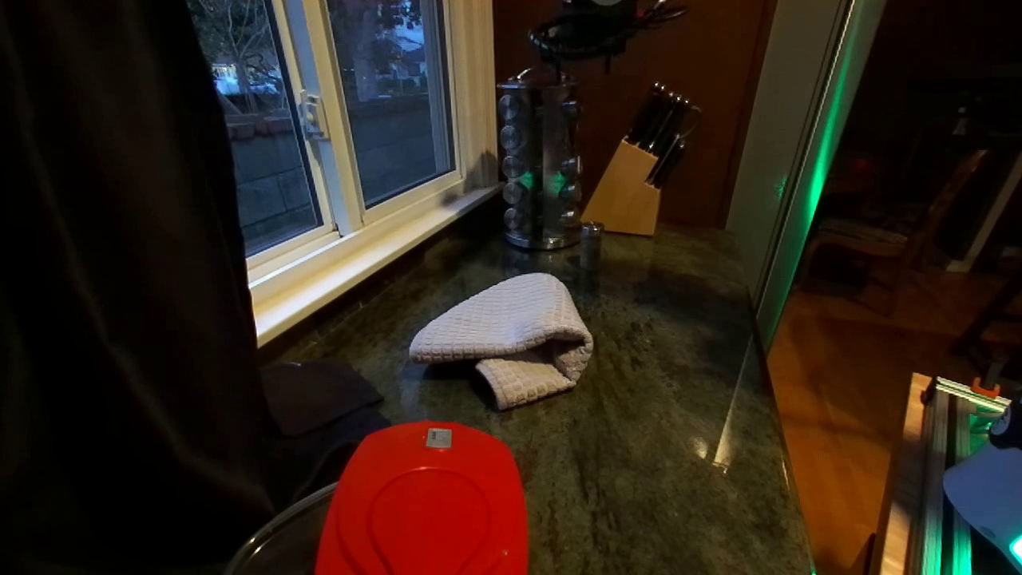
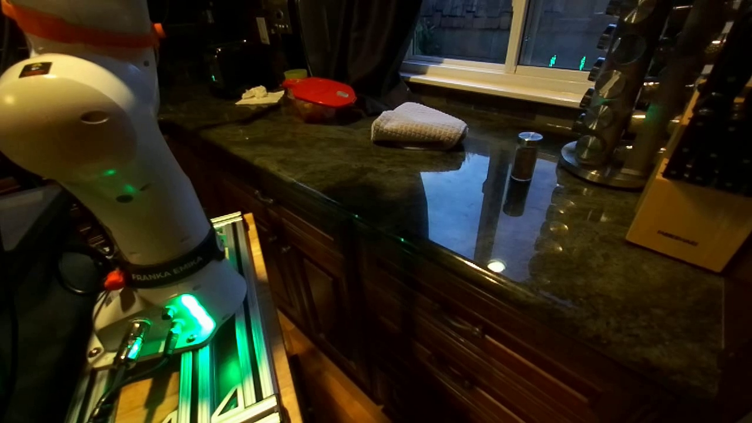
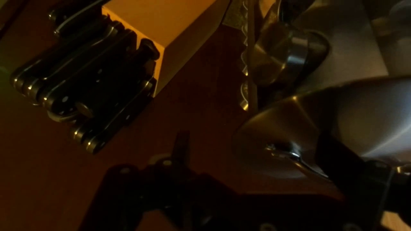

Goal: Turn the spice holder

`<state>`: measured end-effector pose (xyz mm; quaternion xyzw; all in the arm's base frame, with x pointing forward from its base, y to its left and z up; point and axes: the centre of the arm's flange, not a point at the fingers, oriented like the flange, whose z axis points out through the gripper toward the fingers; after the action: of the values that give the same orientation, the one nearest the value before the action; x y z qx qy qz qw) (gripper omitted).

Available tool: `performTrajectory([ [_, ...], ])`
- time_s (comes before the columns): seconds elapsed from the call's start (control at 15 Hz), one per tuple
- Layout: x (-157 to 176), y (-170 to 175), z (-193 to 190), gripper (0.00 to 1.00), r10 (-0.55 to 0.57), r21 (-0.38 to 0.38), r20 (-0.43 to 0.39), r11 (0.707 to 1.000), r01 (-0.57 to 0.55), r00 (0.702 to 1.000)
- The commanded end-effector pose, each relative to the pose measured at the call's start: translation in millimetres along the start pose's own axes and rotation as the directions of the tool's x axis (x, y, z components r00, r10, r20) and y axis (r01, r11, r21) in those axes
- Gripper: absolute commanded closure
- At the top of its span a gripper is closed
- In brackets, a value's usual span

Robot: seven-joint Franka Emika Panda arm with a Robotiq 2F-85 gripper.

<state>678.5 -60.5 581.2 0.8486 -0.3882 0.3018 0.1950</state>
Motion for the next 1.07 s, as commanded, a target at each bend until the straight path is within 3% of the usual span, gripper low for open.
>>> performTrajectory([
  [0.0,-10.3,-4.1,5.5,0.0,-0.008,0.022,0.078,1.0,0.007,0.997],
  [0.67,-12.3,-6.9,1.1,0.0,0.041,0.084,0.15,0.995,-0.054,0.988],
  [1.0,-12.7,-6.7,0.6,0.0,0.054,0.087,0.142,0.994,-0.067,0.988],
])
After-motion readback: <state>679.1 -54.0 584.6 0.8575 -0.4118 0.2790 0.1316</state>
